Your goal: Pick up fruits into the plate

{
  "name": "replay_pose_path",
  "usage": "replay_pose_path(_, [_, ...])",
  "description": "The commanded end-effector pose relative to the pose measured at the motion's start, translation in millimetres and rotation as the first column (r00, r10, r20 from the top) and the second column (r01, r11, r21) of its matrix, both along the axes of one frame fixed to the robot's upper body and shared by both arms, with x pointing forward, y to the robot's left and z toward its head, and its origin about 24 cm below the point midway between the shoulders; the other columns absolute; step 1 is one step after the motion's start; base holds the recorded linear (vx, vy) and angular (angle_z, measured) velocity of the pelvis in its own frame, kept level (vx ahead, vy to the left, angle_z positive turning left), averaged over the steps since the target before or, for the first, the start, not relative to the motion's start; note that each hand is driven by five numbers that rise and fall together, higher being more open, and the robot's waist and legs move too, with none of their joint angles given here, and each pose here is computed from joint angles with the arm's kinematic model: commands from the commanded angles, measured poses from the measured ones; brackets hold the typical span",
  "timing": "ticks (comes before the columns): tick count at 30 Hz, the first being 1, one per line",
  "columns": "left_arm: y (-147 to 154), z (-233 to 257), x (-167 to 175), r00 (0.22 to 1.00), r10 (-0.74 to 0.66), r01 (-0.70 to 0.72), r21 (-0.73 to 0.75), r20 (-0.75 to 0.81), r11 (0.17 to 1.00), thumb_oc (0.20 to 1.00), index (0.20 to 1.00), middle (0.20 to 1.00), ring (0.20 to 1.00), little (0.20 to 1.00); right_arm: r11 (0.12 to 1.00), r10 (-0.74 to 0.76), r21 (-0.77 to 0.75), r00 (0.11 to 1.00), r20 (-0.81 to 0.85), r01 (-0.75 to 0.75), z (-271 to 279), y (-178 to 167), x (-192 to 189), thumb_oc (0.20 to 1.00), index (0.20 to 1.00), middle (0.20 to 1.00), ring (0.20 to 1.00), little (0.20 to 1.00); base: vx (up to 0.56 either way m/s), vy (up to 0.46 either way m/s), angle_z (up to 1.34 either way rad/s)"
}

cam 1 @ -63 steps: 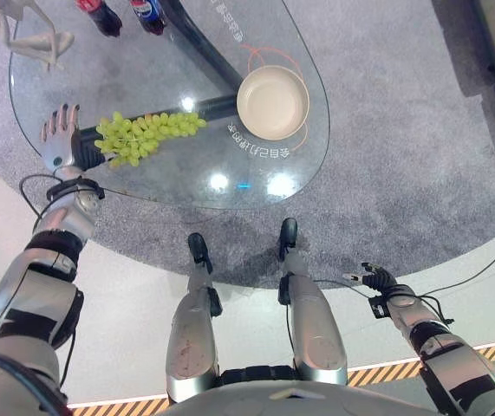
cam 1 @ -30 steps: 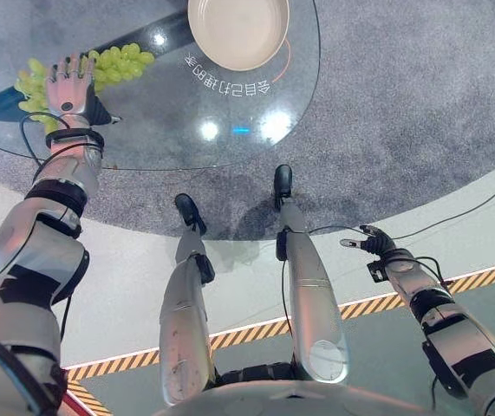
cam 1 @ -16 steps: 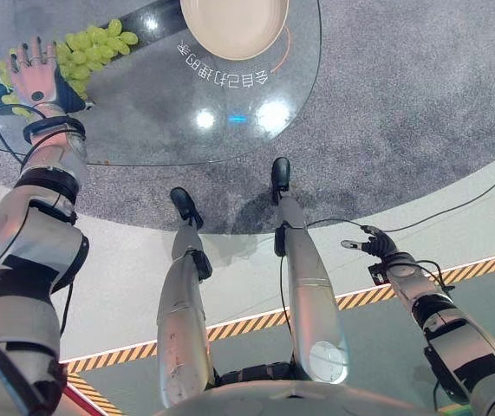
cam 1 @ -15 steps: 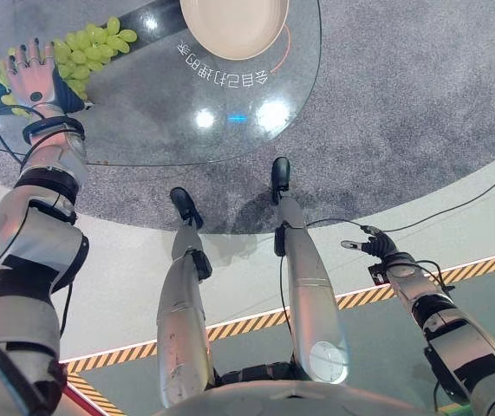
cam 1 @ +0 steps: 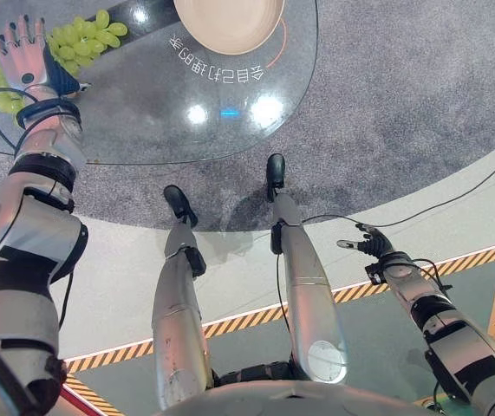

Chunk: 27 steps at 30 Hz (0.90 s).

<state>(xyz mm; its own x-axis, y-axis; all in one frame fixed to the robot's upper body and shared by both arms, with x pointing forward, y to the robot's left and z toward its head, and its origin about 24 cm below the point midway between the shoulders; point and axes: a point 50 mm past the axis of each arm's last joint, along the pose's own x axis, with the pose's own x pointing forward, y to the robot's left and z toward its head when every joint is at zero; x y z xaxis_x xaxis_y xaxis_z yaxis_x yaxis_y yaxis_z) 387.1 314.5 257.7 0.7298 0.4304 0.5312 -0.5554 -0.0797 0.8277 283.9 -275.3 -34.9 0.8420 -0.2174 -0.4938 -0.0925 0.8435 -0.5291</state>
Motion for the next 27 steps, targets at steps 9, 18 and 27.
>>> replay_pose_path(9, [23.2, -11.2, -3.5, 0.978, -0.041, -0.037, -0.364, -0.204, 0.931, 1.000, 1.000, 1.000, 1.000, 1.000, 0.999, -0.002, -0.039, 0.999, -0.050, 0.000, -11.9, -15.6, -27.7, 1.000, 1.000, 1.000, 1.000, 1.000, 0.03, 0.027, -0.02])
replay_pose_path(18, [45.4, -46.6, -18.9, 0.916, 0.057, -0.242, -0.434, -0.396, 0.868, 1.000, 1.000, 1.000, 1.000, 1.000, 1.000, 0.014, -0.018, 1.000, 0.007, -0.014, -2.5, -9.4, -19.1, 1.000, 1.000, 1.000, 1.000, 1.000, 0.00, -0.004, -0.01])
replay_pose_path(27, [61.8, -41.8, -33.9, 0.831, 0.327, -0.420, -0.122, -0.450, 0.899, 0.200, 0.200, 0.200, 0.200, 0.200, 0.999, 0.029, 0.033, 0.994, 0.104, -0.032, 14.6, -0.9, -3.4, 1.000, 1.000, 1.000, 1.000, 1.000, 0.00, -0.039, -0.02])
